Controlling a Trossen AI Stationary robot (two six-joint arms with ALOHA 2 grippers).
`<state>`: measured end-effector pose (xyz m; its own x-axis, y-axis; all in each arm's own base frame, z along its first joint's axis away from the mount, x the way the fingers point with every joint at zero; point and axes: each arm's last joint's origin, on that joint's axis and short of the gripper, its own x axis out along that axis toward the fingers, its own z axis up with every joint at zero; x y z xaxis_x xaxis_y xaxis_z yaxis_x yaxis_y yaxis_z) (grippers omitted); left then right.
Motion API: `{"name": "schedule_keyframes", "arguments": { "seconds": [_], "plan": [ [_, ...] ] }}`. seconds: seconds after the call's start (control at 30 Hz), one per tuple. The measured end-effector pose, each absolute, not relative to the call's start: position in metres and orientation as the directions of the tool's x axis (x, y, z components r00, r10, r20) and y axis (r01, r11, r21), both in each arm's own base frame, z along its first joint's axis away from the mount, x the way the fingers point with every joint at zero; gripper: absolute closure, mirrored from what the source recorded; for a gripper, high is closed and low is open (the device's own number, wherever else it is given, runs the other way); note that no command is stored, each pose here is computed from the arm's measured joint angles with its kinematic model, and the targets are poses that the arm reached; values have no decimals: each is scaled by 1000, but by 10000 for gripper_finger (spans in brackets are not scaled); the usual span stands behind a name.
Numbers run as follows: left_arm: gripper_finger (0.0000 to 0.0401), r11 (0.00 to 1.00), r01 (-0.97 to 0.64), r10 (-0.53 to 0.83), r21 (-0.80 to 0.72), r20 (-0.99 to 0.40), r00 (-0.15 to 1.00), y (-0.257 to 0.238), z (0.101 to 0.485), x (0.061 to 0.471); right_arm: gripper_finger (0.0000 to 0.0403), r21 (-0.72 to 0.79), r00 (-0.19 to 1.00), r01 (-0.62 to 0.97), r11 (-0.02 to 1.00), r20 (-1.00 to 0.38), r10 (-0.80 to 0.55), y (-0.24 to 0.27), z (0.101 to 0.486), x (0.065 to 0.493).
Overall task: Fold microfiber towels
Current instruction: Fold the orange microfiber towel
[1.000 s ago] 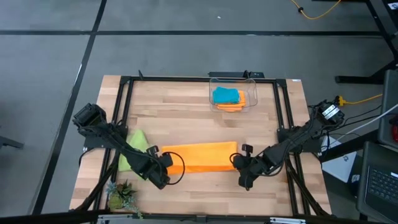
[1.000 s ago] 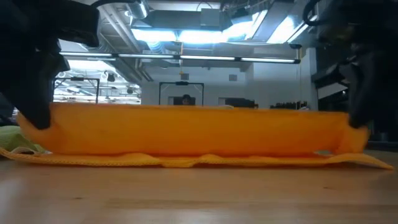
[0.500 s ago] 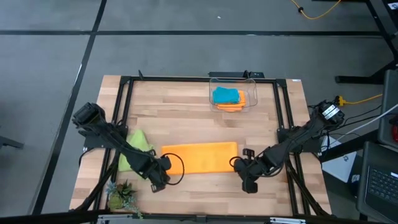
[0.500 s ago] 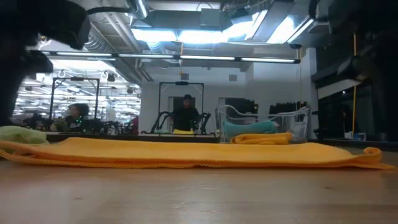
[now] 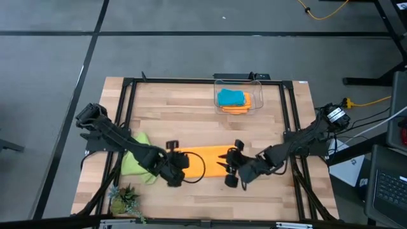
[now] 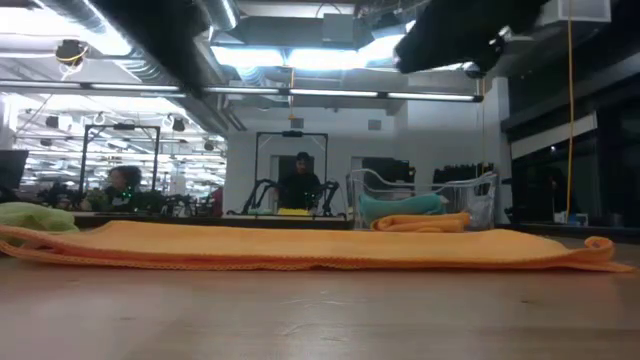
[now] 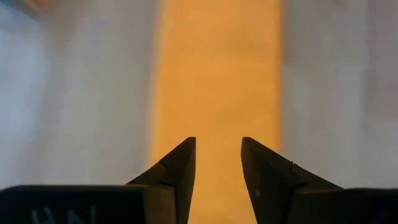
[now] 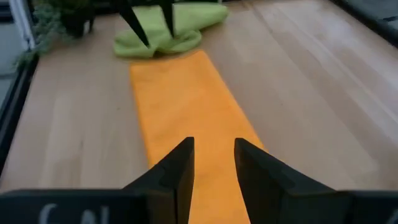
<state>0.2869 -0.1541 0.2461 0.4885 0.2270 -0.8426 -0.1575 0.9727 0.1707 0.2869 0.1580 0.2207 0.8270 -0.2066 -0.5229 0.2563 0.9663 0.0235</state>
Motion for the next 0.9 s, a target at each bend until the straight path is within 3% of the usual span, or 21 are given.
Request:
{"name": "schedule_keyframes", "arguments": {
  "seconds": [0.17, 0.43, 0.9],
  "plan": [
    [280, 938, -198, 347, 286, -754, 557, -140, 263, 301, 286, 13, 812, 297, 955, -529, -246, 147, 210, 300],
    [279, 913, -316, 396, 257, -739, 544, -128, 262, 308, 286, -7, 768, 296, 955, -592, -243, 140, 187, 312],
    [278, 932, -173, 364, 320, -809, 461, -155, 256, 279, 286, 49, 760, 260, 964, -626, -173, 134, 181, 319]
  ]
}}
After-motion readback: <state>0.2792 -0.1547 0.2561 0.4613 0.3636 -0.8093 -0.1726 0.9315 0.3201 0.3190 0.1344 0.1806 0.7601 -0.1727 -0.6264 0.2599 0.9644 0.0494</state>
